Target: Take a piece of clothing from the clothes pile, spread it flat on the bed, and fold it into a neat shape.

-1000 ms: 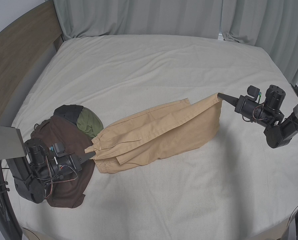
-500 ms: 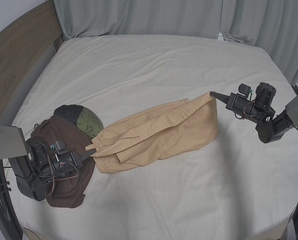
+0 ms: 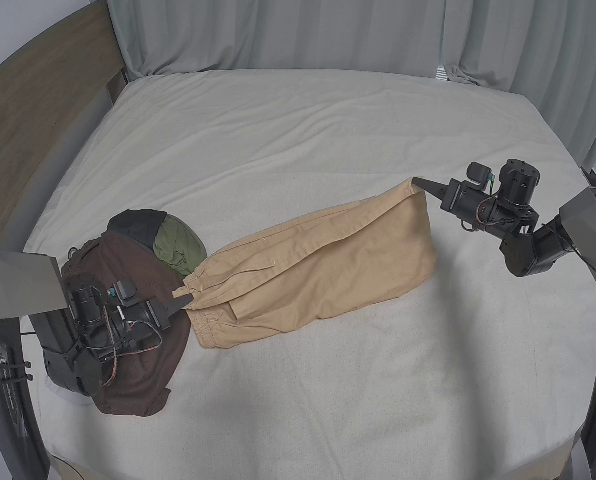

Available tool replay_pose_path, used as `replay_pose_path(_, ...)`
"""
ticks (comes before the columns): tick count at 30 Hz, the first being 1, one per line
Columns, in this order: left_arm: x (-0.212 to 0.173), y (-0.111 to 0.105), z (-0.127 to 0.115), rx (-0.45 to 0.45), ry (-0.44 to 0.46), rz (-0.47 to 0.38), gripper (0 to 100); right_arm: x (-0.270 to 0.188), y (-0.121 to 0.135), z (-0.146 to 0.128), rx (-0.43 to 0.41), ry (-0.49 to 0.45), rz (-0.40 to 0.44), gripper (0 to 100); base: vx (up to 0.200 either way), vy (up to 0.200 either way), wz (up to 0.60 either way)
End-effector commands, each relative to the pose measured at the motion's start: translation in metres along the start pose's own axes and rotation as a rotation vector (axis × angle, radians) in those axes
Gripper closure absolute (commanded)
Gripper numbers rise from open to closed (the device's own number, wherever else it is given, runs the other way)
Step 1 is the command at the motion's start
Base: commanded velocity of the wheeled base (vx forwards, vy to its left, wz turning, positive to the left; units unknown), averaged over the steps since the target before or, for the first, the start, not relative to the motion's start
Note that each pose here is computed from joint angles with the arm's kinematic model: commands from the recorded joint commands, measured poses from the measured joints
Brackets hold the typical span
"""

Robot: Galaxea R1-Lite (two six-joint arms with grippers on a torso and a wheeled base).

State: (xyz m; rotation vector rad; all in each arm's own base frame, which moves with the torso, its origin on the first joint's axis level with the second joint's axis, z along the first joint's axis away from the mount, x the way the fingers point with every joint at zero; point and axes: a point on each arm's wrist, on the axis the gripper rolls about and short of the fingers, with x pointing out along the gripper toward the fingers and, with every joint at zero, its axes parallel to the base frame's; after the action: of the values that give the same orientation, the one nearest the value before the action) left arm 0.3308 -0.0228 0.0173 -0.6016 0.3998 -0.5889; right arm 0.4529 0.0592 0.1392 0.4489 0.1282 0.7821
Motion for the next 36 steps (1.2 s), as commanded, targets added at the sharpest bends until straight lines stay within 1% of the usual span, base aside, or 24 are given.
replay_pose_path(1,0.002,0.007,-0.001,-0.016,-0.001,0.010,100,0.006,-0.003,-0.005,0.005,0.009,0.001,100,0.000,0.000,0.00)
replay_pose_path(7,0.004,0.013,0.001,-0.033,-0.012,0.017,100,0.013,-0.008,-0.006,0.013,0.017,0.001,100,0.000,0.000,0.00)
replay_pose_path(14,0.010,0.016,0.003,-0.024,-0.022,0.007,100,0.019,-0.012,-0.009,0.013,0.020,0.002,100,0.000,0.000,0.00)
replay_pose_path(17,0.014,0.015,0.008,-0.011,-0.038,-0.005,100,0.022,-0.016,-0.012,0.020,0.025,-0.002,100,0.000,0.000,0.00)
replay_pose_path(22,0.017,0.020,0.007,-0.026,-0.036,-0.003,100,0.026,-0.028,-0.023,0.029,0.027,-0.029,100,0.000,0.000,0.00)
replay_pose_path(25,0.017,0.020,0.008,-0.025,-0.040,-0.004,100,0.031,-0.030,-0.025,0.019,0.011,-0.031,100,0.000,0.000,0.00)
replay_pose_path(30,0.020,0.020,0.011,-0.014,-0.053,-0.010,100,0.035,-0.027,-0.026,0.021,0.014,-0.024,100,0.000,0.000,0.00)
replay_pose_path(31,0.021,0.021,0.011,-0.014,-0.053,-0.010,0,0.036,-0.027,-0.027,0.022,0.015,-0.025,0,0.000,0.000,0.00)
replay_pose_path(34,0.024,0.025,0.013,-0.011,-0.066,-0.006,0,0.041,-0.024,-0.017,-0.004,-0.024,-0.024,0,0.000,0.000,0.00)
replay_pose_path(36,0.026,0.027,0.015,-0.009,-0.086,0.012,0,0.045,-0.024,-0.012,-0.018,-0.060,-0.045,0,0.000,0.000,0.00)
